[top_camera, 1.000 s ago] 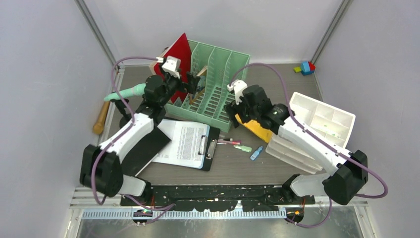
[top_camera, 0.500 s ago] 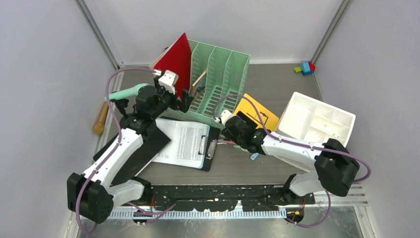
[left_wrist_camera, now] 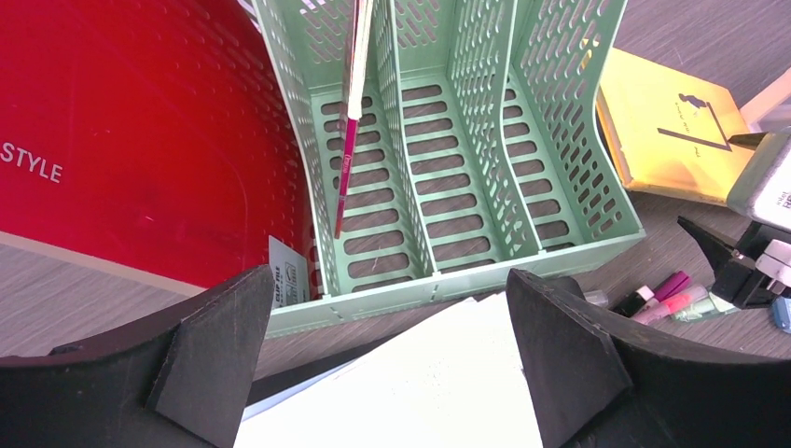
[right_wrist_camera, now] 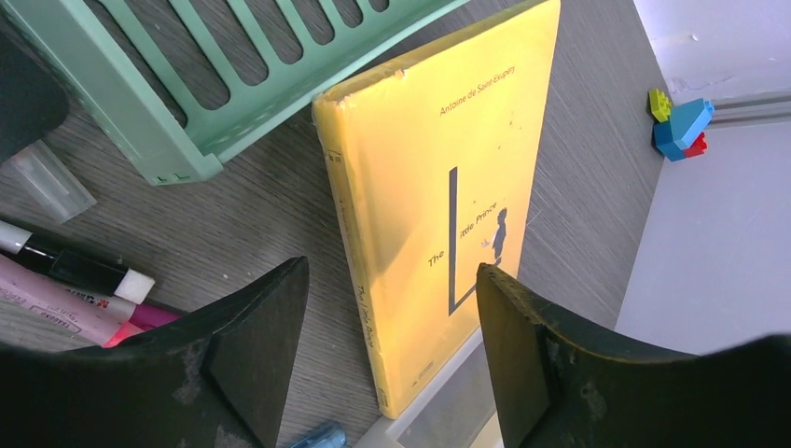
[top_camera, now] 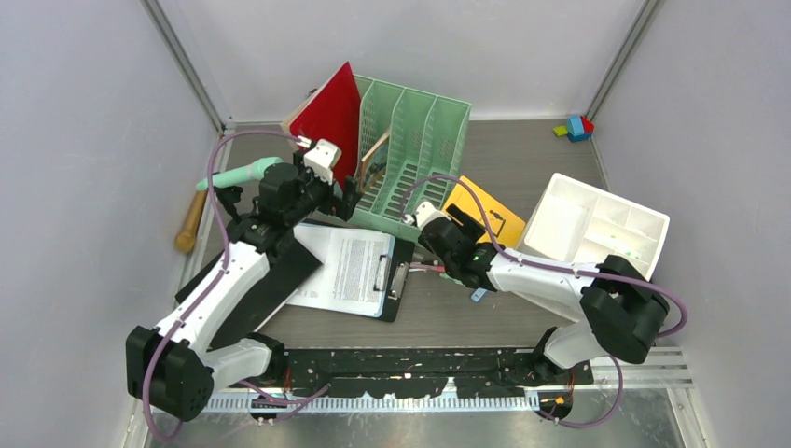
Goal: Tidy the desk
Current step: Pick up the book from the center of the board.
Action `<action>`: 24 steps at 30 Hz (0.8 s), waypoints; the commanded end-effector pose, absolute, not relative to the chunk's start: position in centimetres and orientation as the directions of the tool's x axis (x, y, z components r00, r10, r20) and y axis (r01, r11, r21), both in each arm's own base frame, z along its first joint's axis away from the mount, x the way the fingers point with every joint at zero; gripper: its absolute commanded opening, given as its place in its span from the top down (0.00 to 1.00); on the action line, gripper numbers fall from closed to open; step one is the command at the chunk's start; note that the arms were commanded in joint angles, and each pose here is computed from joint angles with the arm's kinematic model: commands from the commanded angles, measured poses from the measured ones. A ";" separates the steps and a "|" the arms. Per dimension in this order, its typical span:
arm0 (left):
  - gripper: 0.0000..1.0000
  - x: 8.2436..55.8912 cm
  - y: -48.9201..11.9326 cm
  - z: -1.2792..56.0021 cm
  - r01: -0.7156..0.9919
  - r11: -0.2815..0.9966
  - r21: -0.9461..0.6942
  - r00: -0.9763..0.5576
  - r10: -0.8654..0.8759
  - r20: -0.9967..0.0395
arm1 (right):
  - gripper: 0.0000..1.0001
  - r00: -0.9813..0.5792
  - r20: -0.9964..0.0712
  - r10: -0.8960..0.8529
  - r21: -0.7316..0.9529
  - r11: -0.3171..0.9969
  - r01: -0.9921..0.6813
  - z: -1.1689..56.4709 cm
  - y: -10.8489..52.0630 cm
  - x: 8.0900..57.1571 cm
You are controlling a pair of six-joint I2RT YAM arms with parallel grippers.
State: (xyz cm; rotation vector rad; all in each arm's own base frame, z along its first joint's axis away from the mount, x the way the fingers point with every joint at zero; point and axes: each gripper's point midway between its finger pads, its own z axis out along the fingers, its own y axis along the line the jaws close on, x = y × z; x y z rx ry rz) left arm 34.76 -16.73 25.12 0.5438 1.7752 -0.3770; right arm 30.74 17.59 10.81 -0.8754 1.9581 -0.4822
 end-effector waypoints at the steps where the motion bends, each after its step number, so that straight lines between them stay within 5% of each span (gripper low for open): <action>1: 0.00 34.0 -16.5 27.1 0.553 0.832 0.045 -0.162 0.160 -0.974 | 0.29 -0.327 -0.602 -0.729 -0.642 0.685 -0.345 11.2 17.9 31.3; 24: 0.00 32.1 -17.5 27.6 0.632 0.774 0.024 -0.180 0.178 -0.967 | 0.40 -0.333 -0.476 -0.814 -0.796 0.560 -0.232 10.0 16.7 33.4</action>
